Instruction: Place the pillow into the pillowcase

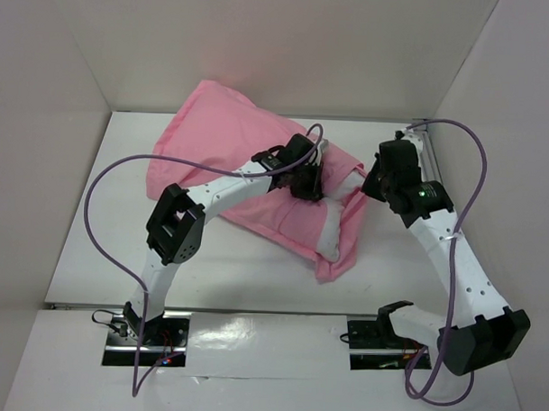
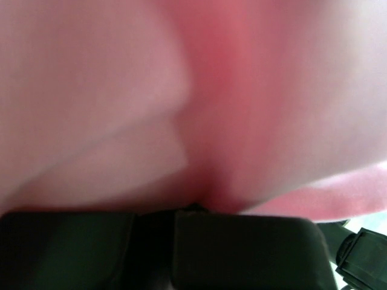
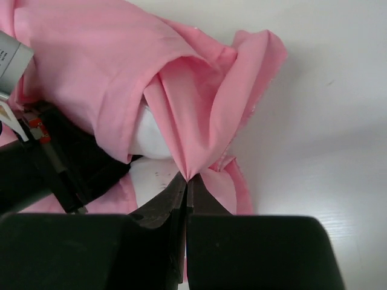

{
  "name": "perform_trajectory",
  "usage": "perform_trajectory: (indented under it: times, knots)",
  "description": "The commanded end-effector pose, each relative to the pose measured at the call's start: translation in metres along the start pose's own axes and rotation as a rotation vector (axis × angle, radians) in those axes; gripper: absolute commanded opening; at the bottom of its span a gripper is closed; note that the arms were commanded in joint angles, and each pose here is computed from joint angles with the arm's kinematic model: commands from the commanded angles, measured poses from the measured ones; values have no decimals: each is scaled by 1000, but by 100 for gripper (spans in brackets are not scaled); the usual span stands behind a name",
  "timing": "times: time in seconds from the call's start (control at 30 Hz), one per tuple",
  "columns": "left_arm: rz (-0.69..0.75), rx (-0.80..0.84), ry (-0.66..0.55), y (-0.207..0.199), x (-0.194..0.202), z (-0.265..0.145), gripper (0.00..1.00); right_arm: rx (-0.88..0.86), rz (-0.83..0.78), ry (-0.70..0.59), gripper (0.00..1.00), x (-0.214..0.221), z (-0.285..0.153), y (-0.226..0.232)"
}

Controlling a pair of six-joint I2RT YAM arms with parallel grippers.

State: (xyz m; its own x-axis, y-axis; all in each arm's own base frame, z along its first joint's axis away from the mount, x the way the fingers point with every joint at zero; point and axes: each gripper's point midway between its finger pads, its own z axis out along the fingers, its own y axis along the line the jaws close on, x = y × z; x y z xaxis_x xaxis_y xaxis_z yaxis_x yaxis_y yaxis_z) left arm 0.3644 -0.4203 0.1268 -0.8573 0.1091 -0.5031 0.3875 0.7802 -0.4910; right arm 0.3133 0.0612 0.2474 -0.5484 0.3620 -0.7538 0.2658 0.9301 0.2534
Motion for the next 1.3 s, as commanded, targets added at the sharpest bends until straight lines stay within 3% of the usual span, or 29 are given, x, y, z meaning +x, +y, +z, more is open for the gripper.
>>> perform_trajectory:
  times: [0.0,0.23,0.43,0.6,0.73,0.83,0.9,0.93,0.97,1.07,1.17,1.27]
  knots:
    - [-39,-290,364,95,110,12,0,-145,125,-336,0,-99,-43,26]
    - [-43,-331,396,107,118,20,0,-566,78,-394,0,-124,-111,93]
    - [-60,-344,390,109,113,35,0,-772,-2,-425,0,-135,-179,115]
    - [-60,-344,391,109,112,37,0,-917,-12,-363,0,-123,-206,130]
    - [-70,-298,372,95,104,28,0,-693,4,-289,0,-103,-139,106]
    - [-68,-237,305,72,83,7,0,-309,45,-238,3,-85,-73,50]
    - [-66,-200,258,57,70,-9,0,10,37,-161,24,-64,-34,-1]
    - [-65,-184,250,51,66,-14,0,78,47,-165,51,-70,-33,-11]
    - [-60,-174,232,48,61,-17,0,134,29,-132,56,-66,-24,-18]
    - [-56,-164,215,43,56,-23,0,153,17,-136,61,-71,-28,-20]
    - [-64,-160,206,40,53,-24,0,86,12,-123,53,-69,-29,-9]
    - [-68,-156,219,41,56,-21,0,21,-49,-15,52,-32,-19,10]
